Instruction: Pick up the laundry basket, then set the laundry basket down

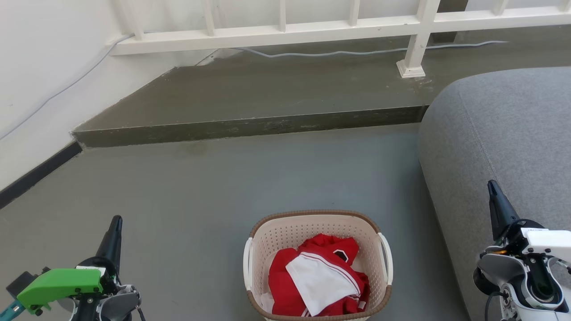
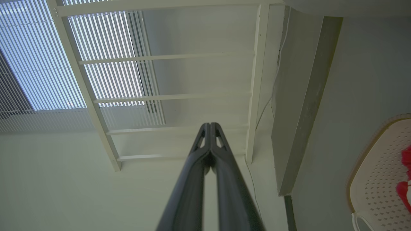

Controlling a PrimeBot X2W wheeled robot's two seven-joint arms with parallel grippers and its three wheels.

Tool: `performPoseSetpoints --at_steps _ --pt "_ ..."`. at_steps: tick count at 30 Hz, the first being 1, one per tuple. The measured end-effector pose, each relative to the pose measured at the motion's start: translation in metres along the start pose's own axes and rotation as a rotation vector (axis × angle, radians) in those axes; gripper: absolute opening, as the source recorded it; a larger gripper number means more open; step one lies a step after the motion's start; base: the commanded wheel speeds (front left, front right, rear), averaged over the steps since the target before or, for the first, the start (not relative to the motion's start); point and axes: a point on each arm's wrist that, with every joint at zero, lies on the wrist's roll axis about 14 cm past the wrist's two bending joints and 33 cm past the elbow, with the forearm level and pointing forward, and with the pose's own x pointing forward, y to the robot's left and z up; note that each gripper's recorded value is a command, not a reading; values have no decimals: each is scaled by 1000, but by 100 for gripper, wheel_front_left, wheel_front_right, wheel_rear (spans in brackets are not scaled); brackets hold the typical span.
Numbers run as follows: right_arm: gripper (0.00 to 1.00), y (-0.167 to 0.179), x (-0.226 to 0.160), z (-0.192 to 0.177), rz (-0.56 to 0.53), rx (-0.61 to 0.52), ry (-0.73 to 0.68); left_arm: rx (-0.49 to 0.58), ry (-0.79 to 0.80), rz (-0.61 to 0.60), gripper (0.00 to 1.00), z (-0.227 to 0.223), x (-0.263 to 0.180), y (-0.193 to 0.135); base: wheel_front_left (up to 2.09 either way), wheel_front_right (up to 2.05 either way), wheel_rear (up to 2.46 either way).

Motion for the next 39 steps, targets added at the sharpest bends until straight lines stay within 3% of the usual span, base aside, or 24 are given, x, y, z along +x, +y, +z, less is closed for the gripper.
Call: performPoseSetpoints --at_steps 39 --pt "0 0 0 0 0 0 0 -1 -2 0 0 1 0 0 0 0 0"
